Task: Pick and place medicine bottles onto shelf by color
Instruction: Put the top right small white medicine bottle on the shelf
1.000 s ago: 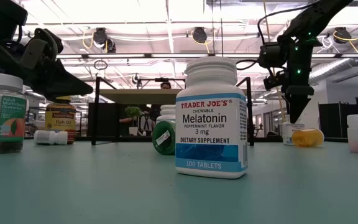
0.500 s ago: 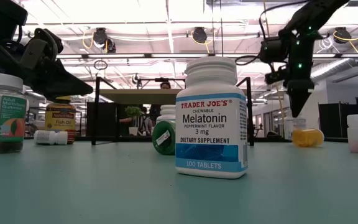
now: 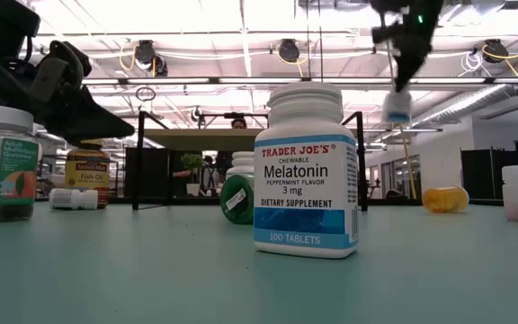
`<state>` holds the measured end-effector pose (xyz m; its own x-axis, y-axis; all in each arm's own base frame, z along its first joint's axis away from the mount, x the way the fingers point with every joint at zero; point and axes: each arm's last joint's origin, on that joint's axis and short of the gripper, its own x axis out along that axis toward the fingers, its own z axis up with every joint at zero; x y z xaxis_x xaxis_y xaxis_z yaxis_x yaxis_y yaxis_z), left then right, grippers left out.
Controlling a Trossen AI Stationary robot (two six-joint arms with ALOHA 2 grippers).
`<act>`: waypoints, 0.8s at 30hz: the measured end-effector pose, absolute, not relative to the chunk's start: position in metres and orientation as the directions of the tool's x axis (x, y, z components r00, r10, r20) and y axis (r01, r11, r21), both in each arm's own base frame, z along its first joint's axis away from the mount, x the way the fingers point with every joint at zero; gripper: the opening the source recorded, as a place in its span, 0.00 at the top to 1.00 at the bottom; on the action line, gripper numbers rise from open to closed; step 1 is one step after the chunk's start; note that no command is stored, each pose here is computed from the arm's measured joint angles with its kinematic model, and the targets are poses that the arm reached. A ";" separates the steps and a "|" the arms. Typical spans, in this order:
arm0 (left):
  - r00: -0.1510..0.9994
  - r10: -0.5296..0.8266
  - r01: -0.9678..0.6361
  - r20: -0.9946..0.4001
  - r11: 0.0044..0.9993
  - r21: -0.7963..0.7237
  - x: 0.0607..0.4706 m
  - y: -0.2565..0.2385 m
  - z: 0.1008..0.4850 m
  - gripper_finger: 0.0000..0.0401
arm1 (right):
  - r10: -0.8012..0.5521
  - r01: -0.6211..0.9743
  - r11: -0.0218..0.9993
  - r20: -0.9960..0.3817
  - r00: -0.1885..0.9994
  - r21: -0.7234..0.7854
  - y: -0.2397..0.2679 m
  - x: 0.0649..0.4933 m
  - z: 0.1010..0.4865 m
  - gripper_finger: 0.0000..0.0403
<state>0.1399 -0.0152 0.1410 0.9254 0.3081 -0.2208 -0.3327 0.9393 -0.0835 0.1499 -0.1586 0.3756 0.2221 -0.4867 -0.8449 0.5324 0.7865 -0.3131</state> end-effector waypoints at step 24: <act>0.914 0.353 -0.364 -0.198 0.931 -0.023 0.141 -0.009 0.143 0.90 | -0.366 0.406 0.883 -0.888 0.278 -0.236 -0.256 0.267 0.370 0.55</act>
